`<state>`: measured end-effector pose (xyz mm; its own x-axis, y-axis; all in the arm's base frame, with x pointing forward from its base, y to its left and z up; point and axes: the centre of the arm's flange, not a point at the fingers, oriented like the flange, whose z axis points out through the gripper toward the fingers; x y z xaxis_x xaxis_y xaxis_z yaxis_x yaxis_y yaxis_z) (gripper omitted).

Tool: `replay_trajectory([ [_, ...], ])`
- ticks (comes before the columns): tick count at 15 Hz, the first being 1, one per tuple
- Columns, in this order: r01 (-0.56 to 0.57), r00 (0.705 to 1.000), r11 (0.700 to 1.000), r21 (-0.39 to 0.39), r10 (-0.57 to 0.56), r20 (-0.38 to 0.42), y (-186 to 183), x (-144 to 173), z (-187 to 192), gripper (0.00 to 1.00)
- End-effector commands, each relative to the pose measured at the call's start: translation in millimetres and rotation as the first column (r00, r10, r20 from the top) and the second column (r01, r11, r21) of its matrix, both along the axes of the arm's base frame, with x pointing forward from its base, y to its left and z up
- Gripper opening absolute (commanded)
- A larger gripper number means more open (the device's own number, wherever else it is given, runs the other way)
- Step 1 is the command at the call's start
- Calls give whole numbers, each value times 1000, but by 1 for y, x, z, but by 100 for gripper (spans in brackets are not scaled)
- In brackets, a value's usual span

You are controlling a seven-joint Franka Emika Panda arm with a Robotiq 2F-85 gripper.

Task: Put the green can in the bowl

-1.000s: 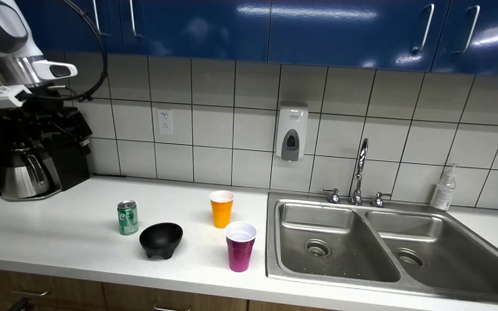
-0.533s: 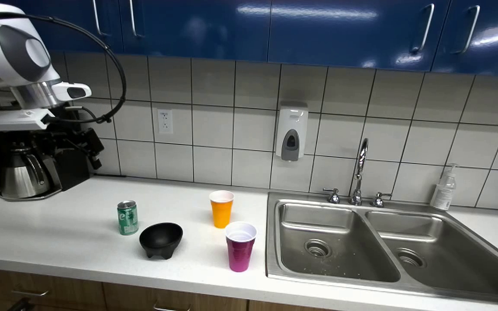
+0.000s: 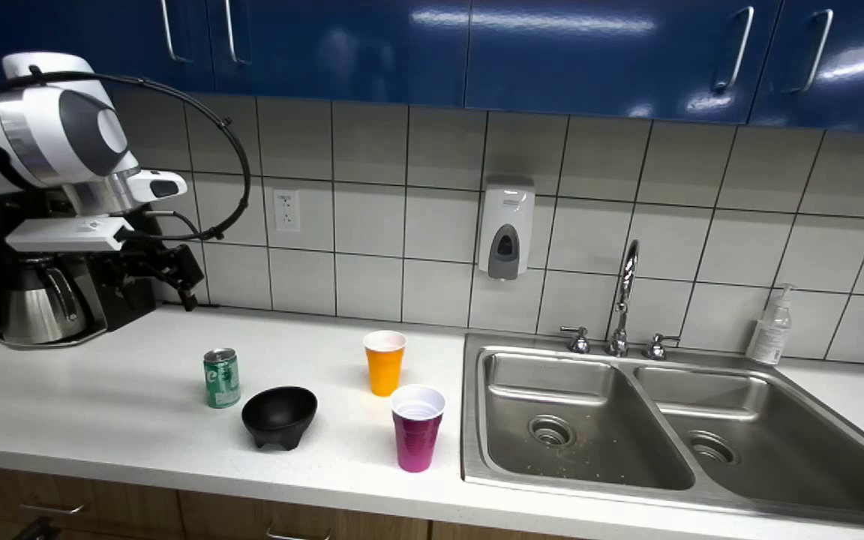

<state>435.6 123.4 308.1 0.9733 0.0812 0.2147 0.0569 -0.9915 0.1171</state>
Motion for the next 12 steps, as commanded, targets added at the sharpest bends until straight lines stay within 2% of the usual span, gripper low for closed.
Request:
replay_trajectory([
  [1,-6,1000,1000,2,6,-5,-1,32,-18,100],
  [12,4,998,1000,17,-3,-56,0,90,-62,100],
])
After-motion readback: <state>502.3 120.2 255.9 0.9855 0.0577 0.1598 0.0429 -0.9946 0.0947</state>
